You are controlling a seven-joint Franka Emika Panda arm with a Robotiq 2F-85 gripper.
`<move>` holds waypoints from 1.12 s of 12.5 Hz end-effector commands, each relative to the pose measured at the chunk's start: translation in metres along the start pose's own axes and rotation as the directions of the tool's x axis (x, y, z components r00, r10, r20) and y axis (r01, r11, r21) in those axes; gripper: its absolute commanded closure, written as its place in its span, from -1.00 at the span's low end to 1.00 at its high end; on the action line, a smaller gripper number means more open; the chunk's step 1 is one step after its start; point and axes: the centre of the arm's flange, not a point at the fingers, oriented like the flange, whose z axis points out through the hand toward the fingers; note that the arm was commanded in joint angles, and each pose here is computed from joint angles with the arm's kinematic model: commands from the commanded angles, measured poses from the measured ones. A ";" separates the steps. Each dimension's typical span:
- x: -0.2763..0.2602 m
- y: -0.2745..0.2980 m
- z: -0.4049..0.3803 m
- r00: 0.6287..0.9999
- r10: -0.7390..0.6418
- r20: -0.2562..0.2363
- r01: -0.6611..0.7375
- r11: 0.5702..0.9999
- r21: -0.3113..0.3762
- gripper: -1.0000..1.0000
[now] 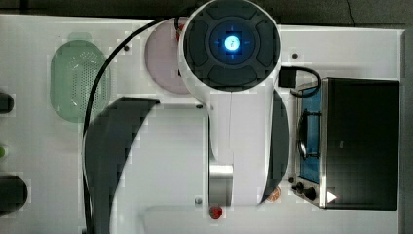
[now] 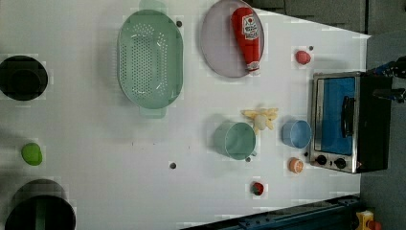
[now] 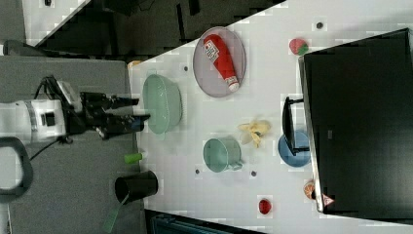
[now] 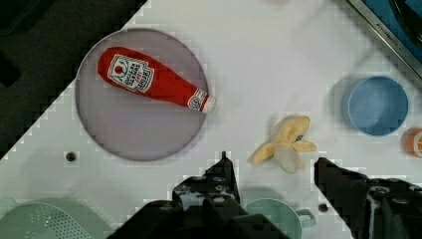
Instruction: Pick banana from table and place on oven.
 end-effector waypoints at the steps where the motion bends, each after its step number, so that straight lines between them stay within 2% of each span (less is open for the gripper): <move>1: -0.086 0.122 -0.037 0.995 0.095 0.016 -0.095 0.995 -0.029 -0.58; 3: -0.086 0.122 -0.037 0.995 0.095 0.017 -0.094 0.995 -0.030 -0.99; 8: -0.075 0.110 -0.012 0.995 0.094 0.017 -0.093 0.995 -0.029 -1.00; 14: -0.047 0.079 0.107 0.996 0.089 0.020 -0.088 0.996 -0.033 -1.00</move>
